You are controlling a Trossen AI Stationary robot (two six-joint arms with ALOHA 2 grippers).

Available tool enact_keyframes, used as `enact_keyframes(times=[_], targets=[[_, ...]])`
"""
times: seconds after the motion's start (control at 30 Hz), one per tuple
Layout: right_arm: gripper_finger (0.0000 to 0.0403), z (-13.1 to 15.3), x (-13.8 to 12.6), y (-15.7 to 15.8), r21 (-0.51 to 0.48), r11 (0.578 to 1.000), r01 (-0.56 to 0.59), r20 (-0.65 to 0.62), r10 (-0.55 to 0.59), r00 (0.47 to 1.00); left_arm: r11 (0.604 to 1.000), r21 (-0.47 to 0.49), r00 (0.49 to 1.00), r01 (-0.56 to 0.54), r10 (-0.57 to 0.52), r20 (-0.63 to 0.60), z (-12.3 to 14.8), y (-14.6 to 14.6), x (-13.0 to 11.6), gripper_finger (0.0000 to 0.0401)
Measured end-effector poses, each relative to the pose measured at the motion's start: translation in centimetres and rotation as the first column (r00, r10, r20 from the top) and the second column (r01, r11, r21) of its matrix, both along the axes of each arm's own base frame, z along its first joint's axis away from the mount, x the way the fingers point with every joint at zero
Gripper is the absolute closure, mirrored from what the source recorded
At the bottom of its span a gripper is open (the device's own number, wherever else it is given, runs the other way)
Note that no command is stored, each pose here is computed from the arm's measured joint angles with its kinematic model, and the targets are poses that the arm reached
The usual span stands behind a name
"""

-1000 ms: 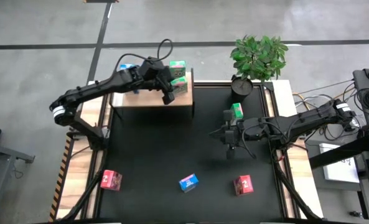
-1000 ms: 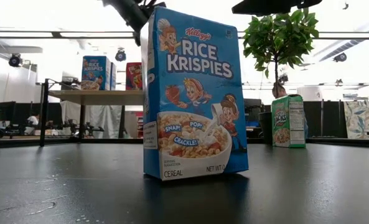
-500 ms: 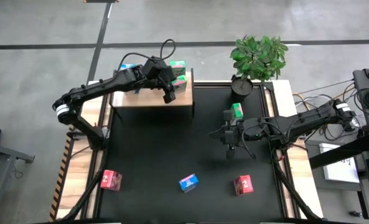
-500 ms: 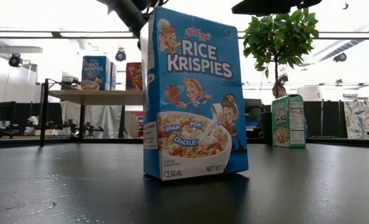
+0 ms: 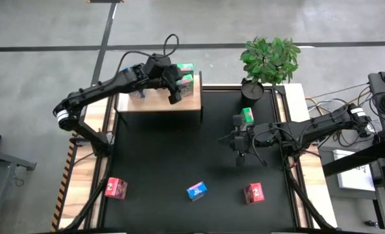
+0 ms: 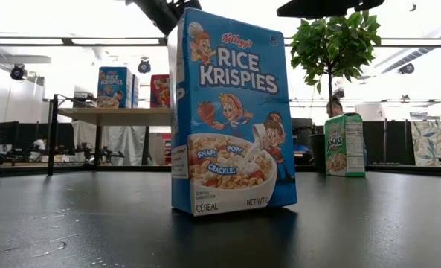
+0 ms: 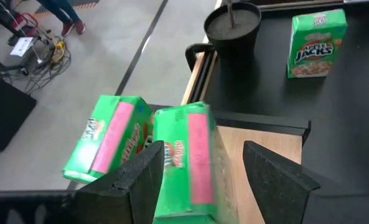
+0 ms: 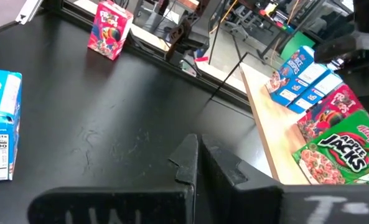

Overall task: Stack cereal on shelf
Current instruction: Put the bottom green cereal box on the shelf aligned with the other green cereal box

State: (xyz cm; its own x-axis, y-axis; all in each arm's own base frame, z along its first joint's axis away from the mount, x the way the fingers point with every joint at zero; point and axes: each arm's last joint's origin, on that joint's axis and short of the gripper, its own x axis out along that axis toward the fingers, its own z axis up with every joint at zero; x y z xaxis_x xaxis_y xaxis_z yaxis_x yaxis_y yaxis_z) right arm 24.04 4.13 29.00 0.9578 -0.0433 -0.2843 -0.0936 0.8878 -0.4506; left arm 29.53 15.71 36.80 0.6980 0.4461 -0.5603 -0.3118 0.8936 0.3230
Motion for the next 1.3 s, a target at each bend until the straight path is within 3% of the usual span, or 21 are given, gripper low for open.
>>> enact_keyframes(times=[0.17,0.4,0.6,0.83,1.07,1.17,1.3], targets=[[0.0394,0.0,0.0,0.0,-0.003,1.0,0.002,0.0,-0.002,1.0,1.0,-0.025,1.0,0.007,-0.007,-0.013,1.0,-0.8,-0.2,0.0199],[0.0394,0.0,0.0,0.0,-0.015,1.0,-0.001,0.0,0.001,1.0,0.993,-0.099,0.995,0.069,-0.075,-0.064,1.3,-4.3,-0.2,0.0199],[0.0394,0.0,0.0,0.0,-0.018,1.0,-0.002,0.0,0.002,1.0,0.978,-0.135,0.977,0.158,-0.175,-0.124,-0.6,-7.6,-0.3,0.0199],[0.0394,0.0,0.0,0.0,-0.024,1.0,-0.003,-0.001,0.003,1.0,0.973,-0.154,0.963,0.172,-0.2,-0.183,-4.2,-8.5,-1.5,0.0199],[0.0394,0.0,0.0,0.0,-0.038,0.999,-0.007,-0.001,0.007,1.0,0.989,-0.054,0.98,0.138,-0.144,-0.138,-6.5,-8.2,-2.0,0.021],[0.0394,0.0,0.0,0.0,-0.041,0.999,-0.008,0.0,0.008,1.0,0.996,0.026,0.984,0.082,-0.077,-0.159,-7.1,-7.8,-2.1,0.0225],[0.0394,0.1,0.0,0.0,-0.048,0.999,-0.01,0.006,0.01,1.0,0.996,0.056,0.984,0.075,-0.065,-0.167,-7.5,-7.0,-2.2,0.0256]])
